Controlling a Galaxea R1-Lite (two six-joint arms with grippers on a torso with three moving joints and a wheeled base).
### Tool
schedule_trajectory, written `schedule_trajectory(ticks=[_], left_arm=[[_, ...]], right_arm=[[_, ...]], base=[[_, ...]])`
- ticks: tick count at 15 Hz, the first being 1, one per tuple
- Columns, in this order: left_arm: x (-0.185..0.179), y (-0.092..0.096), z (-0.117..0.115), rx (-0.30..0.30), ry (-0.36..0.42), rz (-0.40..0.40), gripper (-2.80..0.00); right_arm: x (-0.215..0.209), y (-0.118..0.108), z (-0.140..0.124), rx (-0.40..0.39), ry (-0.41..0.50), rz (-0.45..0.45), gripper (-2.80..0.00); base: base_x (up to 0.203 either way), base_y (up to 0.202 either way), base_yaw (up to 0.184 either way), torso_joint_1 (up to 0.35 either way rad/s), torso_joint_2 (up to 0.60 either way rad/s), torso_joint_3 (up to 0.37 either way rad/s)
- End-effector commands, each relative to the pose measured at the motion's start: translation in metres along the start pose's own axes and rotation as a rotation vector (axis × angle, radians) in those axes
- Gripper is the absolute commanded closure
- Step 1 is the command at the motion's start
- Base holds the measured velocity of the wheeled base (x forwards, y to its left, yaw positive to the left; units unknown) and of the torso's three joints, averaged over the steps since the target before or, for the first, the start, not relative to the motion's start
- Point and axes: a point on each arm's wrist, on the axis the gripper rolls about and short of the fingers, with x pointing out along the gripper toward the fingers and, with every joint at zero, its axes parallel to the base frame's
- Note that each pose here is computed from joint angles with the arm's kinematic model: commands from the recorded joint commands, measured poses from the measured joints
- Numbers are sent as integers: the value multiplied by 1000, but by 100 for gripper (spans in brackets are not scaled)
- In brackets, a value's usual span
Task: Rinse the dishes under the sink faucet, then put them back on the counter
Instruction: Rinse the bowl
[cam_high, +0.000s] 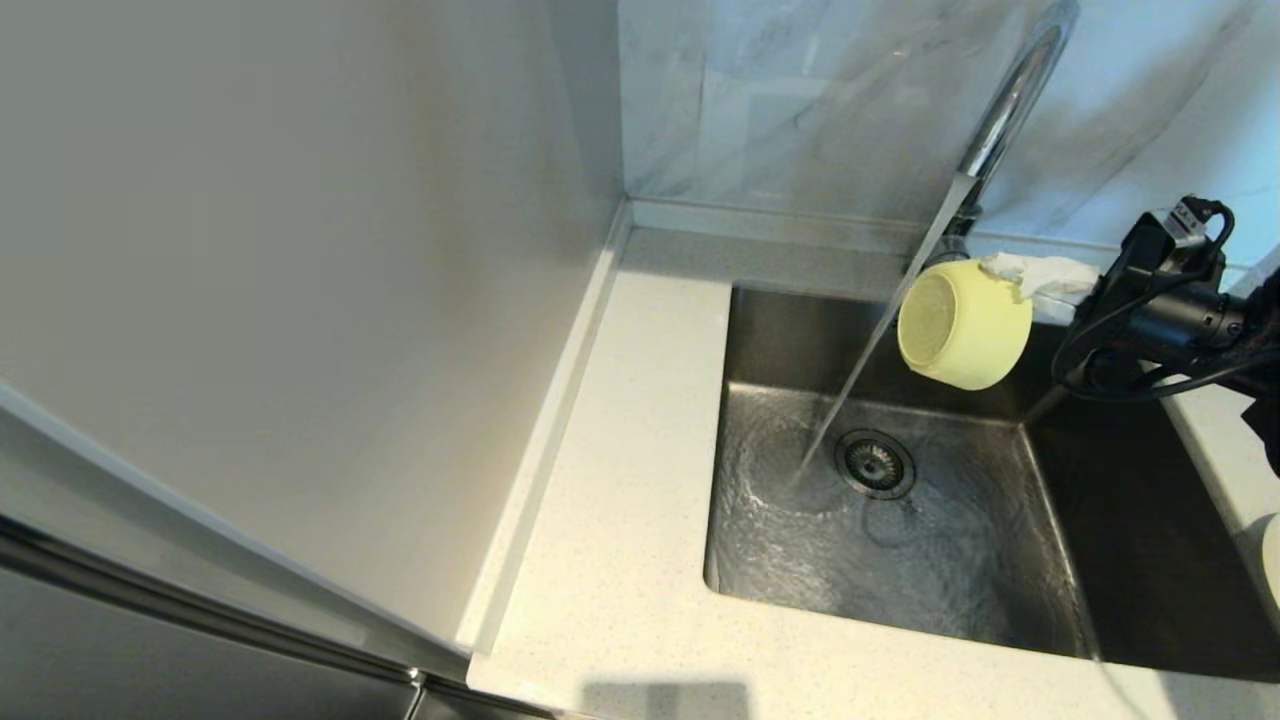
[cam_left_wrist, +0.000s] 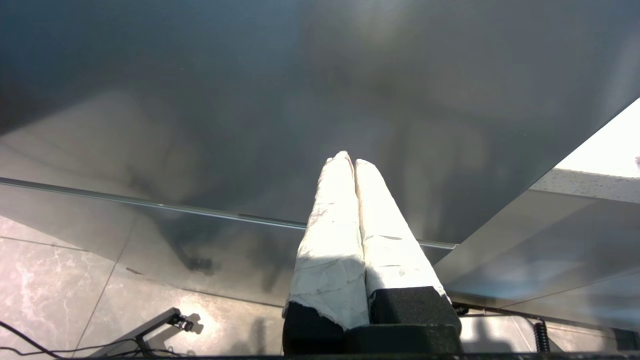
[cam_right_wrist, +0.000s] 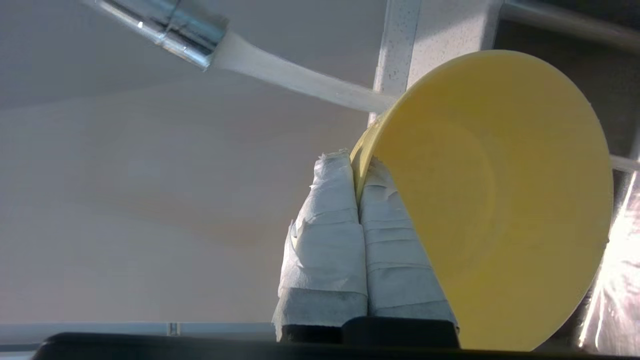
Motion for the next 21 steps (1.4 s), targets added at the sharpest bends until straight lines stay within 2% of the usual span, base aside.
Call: schedule_trajectory(ticks=[1, 10, 12, 14, 15, 16, 18, 19, 21], left_arm=[[0, 0, 0, 0, 0, 0, 0], [0, 0, 0, -1, 0, 0, 0], [0, 0, 0, -1, 0, 0, 0], [0, 0, 0, -1, 0, 0, 0], [0, 0, 0, -1, 0, 0, 0], [0, 0, 0, 0, 0, 0, 0], [0, 0, 0, -1, 0, 0, 0], [0, 0, 0, -1, 0, 0, 0], [0, 0, 0, -1, 1, 0, 0]], right_arm=[[5, -9, 2, 18, 11, -3, 0], [22, -32, 8, 38, 32, -5, 0], [8, -32, 15, 5, -1, -24, 0], [-19, -31, 18, -62, -30, -59, 0], [-35, -31, 19, -111, -40, -79, 0], [-48, -31, 16, -198, -46, -98, 0], [-73, -21, 5, -531, -58, -142, 0], [-83, -3, -3, -660, -72, -149, 0], [-102, 37, -25, -865, -109, -160, 0]], base=[[0, 0, 0, 0, 0, 0], [0, 0, 0, 0, 0, 0], [0, 0, 0, 0, 0, 0], [0, 0, 0, 0, 0, 0], [0, 0, 0, 0, 0, 0], [0, 0, 0, 0, 0, 0], [0, 0, 0, 0, 0, 0], [0, 0, 0, 0, 0, 0], [0, 0, 0, 0, 0, 0]])
